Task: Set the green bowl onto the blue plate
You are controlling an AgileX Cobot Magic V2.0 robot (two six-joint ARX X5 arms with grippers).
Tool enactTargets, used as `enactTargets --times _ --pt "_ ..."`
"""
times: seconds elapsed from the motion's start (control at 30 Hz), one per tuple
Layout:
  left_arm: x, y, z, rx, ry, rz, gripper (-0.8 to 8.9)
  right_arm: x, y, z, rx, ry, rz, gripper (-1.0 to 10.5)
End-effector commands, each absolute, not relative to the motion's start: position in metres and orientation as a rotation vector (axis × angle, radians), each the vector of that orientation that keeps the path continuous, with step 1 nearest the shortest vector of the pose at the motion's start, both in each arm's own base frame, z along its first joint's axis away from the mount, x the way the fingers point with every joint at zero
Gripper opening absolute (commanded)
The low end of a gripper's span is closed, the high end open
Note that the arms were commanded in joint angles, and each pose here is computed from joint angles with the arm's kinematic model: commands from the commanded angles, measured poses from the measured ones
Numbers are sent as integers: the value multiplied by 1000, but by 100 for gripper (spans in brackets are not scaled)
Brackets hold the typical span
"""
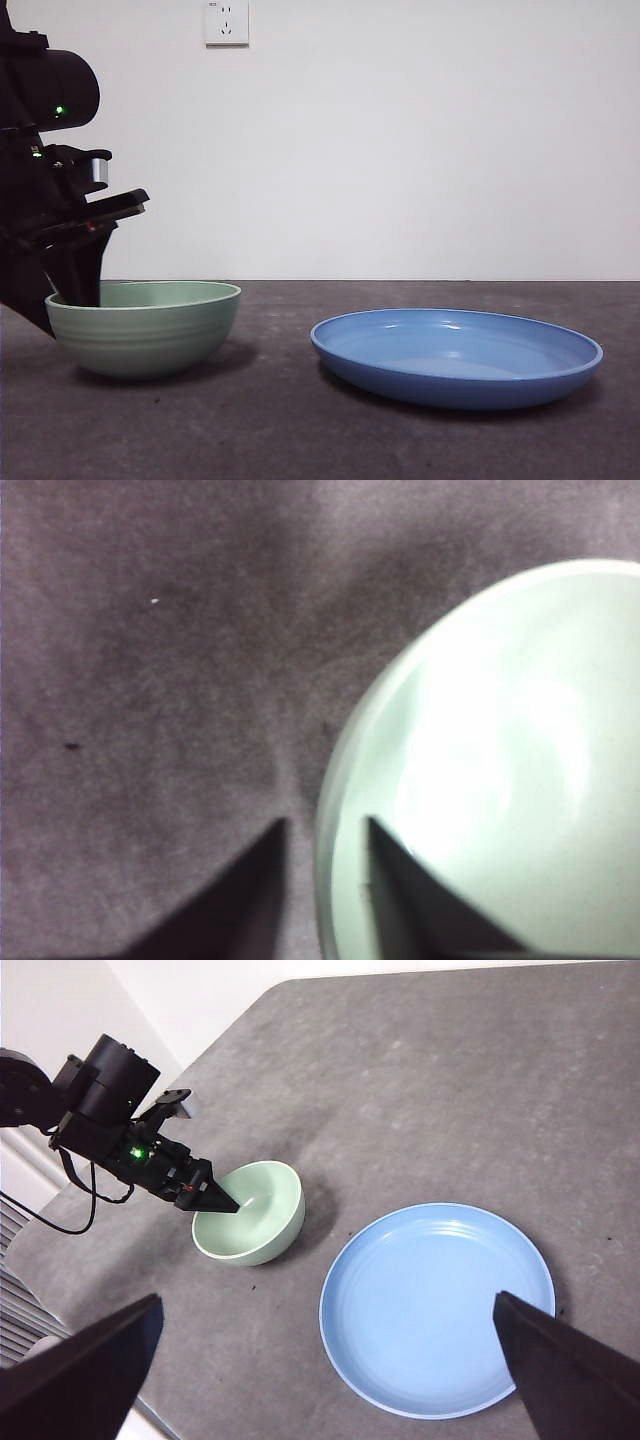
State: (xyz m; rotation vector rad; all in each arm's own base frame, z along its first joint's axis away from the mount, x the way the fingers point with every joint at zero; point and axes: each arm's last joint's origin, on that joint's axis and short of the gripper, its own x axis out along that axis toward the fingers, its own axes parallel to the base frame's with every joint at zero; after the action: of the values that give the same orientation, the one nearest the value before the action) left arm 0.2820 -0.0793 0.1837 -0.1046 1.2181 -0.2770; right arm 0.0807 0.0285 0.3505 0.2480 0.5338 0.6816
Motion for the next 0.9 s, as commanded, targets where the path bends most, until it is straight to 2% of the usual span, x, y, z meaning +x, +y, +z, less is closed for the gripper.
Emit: enactTargets --times 0.03,0.4,0.57,0.9 --pt "287 -81 186 -104 1206 -274 12 80 29 356 240 515 691 604" --pt "284 -97 199 -73 1241 -313 14 80 29 356 241 519 691 604" --pt "287 -115 229 -71 1245 -338 14 80 29 356 241 519 691 605" --pt "303 -166 300 -107 1089 -442 15 80 29 356 241 518 691 604"
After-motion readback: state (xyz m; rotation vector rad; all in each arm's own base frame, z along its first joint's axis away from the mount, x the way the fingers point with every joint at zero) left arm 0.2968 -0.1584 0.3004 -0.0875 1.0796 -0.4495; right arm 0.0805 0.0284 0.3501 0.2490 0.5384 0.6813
